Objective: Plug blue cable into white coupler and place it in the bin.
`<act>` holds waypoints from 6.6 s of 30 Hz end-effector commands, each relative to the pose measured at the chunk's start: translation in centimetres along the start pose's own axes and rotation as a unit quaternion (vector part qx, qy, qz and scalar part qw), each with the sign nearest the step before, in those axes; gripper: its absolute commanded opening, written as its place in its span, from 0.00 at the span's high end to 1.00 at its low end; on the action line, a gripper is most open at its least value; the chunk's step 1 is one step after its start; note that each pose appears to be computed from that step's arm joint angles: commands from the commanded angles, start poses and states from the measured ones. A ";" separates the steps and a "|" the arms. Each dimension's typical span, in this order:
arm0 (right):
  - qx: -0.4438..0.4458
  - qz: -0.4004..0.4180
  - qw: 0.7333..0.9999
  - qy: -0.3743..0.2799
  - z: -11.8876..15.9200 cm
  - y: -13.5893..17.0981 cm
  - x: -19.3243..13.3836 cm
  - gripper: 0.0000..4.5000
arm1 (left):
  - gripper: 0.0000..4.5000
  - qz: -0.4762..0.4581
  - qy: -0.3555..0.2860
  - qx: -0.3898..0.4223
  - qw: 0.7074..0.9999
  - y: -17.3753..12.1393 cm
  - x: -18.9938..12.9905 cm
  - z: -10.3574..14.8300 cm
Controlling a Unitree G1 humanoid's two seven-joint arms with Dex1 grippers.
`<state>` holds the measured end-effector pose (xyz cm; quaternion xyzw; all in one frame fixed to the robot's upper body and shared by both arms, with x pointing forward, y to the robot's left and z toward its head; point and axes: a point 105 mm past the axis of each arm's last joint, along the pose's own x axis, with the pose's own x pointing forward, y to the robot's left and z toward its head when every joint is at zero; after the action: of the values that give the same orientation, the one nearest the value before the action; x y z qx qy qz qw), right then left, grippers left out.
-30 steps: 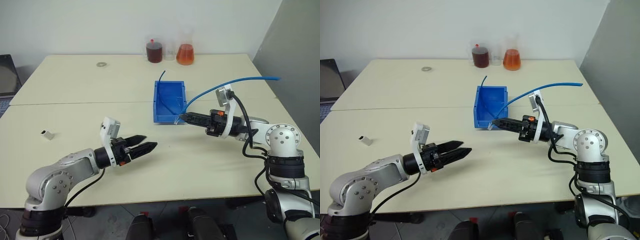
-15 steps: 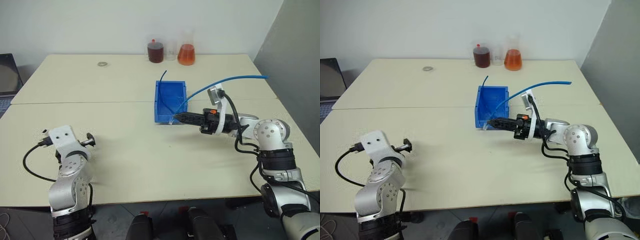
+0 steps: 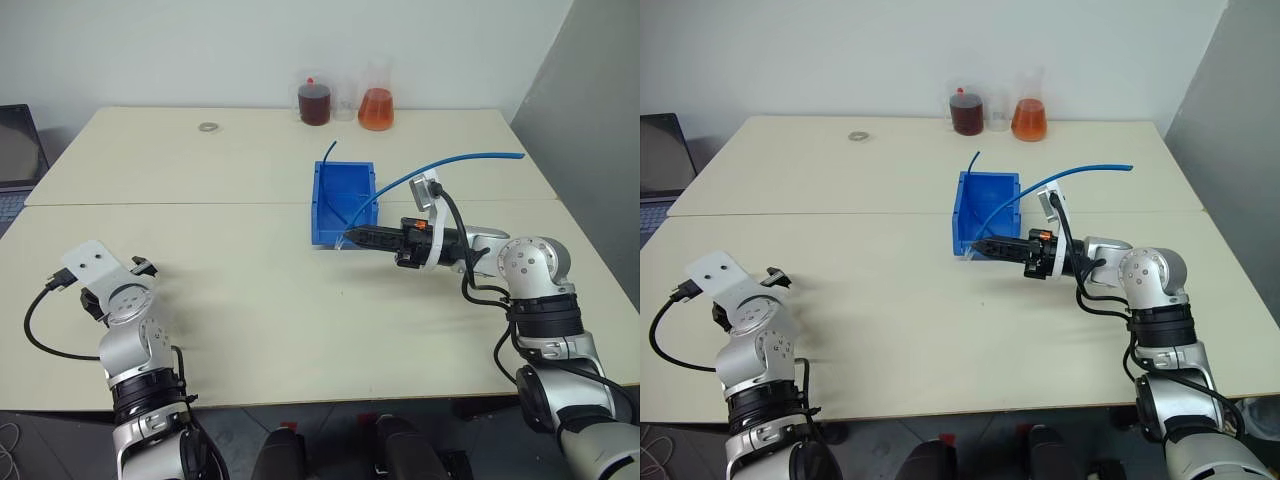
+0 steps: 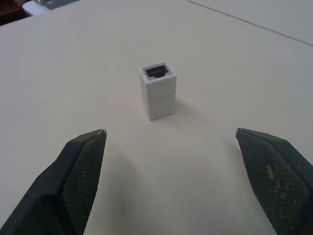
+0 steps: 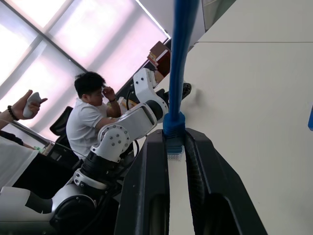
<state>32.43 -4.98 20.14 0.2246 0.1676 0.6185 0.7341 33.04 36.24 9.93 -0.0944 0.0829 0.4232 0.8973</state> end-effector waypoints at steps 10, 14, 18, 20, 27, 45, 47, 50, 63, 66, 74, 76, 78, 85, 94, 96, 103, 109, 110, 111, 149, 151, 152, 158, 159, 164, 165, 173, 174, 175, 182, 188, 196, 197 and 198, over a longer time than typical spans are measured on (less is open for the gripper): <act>-0.038 0.008 0.999 -0.013 1.5 1.5 -0.8 0.95 | 0.01 0.038 -0.038 -0.026 0.998 0.9 2.6 2.4; -0.039 0.004 0.999 -0.014 1.5 1.5 -1.0 0.95 | 0.01 0.041 -0.046 -0.019 0.998 1.3 3.5 3.0; -0.039 0.002 0.999 -0.016 1.5 1.6 -1.1 0.95 | 0.01 0.037 -0.046 -0.021 0.998 1.2 4.2 3.3; -0.038 0.001 0.999 -0.017 1.5 1.6 -1.1 0.95 | 0.01 0.035 -0.048 -0.020 0.998 1.1 4.4 3.5; -0.037 -0.004 0.999 -0.020 1.4 1.6 -1.3 0.95 | 0.01 0.026 -0.028 -0.021 0.999 0.1 4.9 2.9; -0.040 -0.013 0.999 -0.025 1.5 1.3 -1.6 0.95 | 0.26 0.065 0.012 -0.009 0.998 1.0 4.6 0.8; -0.040 -0.013 0.999 -0.025 1.6 1.3 -1.7 0.95 | 0.36 0.065 0.013 -0.011 0.998 1.0 4.6 0.7; -0.042 -0.016 0.999 -0.023 1.3 1.3 -1.8 0.95 | 0.51 0.064 0.013 -0.011 0.998 0.9 4.5 0.8; -0.042 -0.019 0.999 -0.027 1.2 1.3 -1.8 0.95 | 0.82 0.028 0.009 0.000 1.000 0.3 4.1 1.2; -0.047 -0.024 0.998 -0.029 1.5 1.3 -2.0 0.95 | 0.82 -0.153 -0.020 0.047 0.987 -4.6 2.4 2.8; -0.066 -0.028 0.997 -0.025 2.0 1.5 -2.2 0.95 | 0.82 -0.591 -0.007 0.245 0.769 -10.1 -9.6 -0.1; -0.069 -0.026 0.997 -0.019 1.8 1.6 -2.1 0.95 | 0.82 -0.670 0.017 0.266 0.693 -10.0 -12.9 -1.6; -0.073 -0.024 0.997 -0.012 1.6 1.7 -2.1 0.95 | 0.82 -0.744 0.034 0.292 0.600 -9.5 -16.3 -2.9; -0.123 -0.033 0.991 0.034 0.1 1.4 -1.2 0.95 | 0.82 -0.828 -0.006 0.353 0.435 -12.4 -19.8 -6.5; -0.262 -0.060 0.957 0.109 -3.0 -0.1 -0.4 0.95 | 0.82 -0.861 -0.023 0.361 0.358 -15.3 -19.9 -9.3; -0.271 -0.061 0.954 0.113 -3.5 -0.3 -0.4 0.95 | 0.82 -0.863 -0.023 0.363 0.350 -15.3 -19.8 -9.5; -0.305 -0.063 0.940 0.136 -6.0 -1.2 0.3 0.95 | 0.82 -0.870 -0.024 0.357 0.339 -15.7 -19.9 -9.5; -0.302 -0.061 0.941 0.137 -6.9 -1.5 0.9 0.95 | 0.82 -0.871 -0.016 0.358 0.336 -15.5 -19.8 -9.6; -0.302 -0.061 0.941 0.137 -6.9 -1.6 1.0 0.95 | 0.82 -0.871 -0.010 0.358 0.335 -15.4 -19.8 -9.7; -0.303 -0.061 0.941 0.139 -7.0 -1.7 1.1 0.95 | 0.82 -0.872 -0.003 0.360 0.332 -15.1 -19.7 -9.8; -0.337 -0.002 0.921 0.194 -9.5 -2.3 1.8 0.95 | 0.82 -0.861 0.030 0.369 0.348 -13.9 -18.9 -9.3; -0.335 0.004 0.921 0.198 -9.7 -2.2 1.7 0.95 | 0.82 -0.861 0.031 0.368 0.349 -13.9 -18.9 -9.3; -0.335 0.005 0.921 0.199 -9.8 -2.1 1.7 0.95 | 0.82 -0.861 0.031 0.368 0.349 -13.9 -18.9 -9.3; -0.327 0.006 0.919 0.222 -10.9 -2.6 1.5 0.95 | 0.82 -0.862 0.030 0.365 0.351 -14.1 -19.1 -9.3; -0.327 0.006 0.918 0.223 -10.9 -2.7 1.5 0.95 | 0.82 -0.862 0.030 0.365 0.351 -14.1 -19.1 -9.3; -0.328 0.009 0.918 0.222 -10.8 -3.1 2.0 0.95 | 0.82 -0.862 0.031 0.364 0.352 -13.9 -19.1 -9.3; -0.329 0.010 0.917 0.223 -10.8 -3.1 2.0 0.95 | 0.82 -0.861 0.031 0.364 0.353 -13.9 -19.1 -9.3; -0.333 0.018 0.913 0.234 -10.9 -3.8 2.5 0.95 | 0.82 -0.859 0.030 0.366 0.356 -13.9 -19.0 -9.2; -0.332 0.019 0.913 0.238 -11.0 -3.9 2.4 0.95 | 0.82 -0.859 0.030 0.366 0.356 -13.9 -19.0 -9.2; -0.327 0.021 0.912 0.247 -11.3 -4.0 2.2 0.95 | 0.82 -0.859 0.030 0.366 0.357 -13.9 -19.0 -9.1; -0.307 0.023 0.906 0.290 -12.9 -4.6 1.1 0.95 | 0.82 -0.858 0.031 0.368 0.357 -13.8 -18.9 -9.2; -0.299 0.019 0.908 0.292 -13.1 -4.8 1.5 0.95 | 0.82 -0.858 0.026 0.371 0.356 -13.9 -18.9 -9.1; -0.281 0.011 0.910 0.306 -14.5 -5.5 1.7 0.95 | 0.82 -0.858 0.023 0.374 0.351 -13.8 -19.1 -9.3; -0.276 0.011 0.910 0.308 -14.6 -5.6 1.6 0.95 | 0.82 -0.858 0.023 0.375 0.351 -13.8 -19.1 -9.3; -0.273 0.008 0.911 0.310 -14.8 -5.8 1.4 0.95 | 0.82 -0.858 0.022 0.375 0.351 -13.8 -19.1 -9.3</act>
<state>30.96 -1.47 9.82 -0.1750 0.1041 0.6890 0.6955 31.28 11.03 6.58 0.2145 0.1292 -0.6533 0.7144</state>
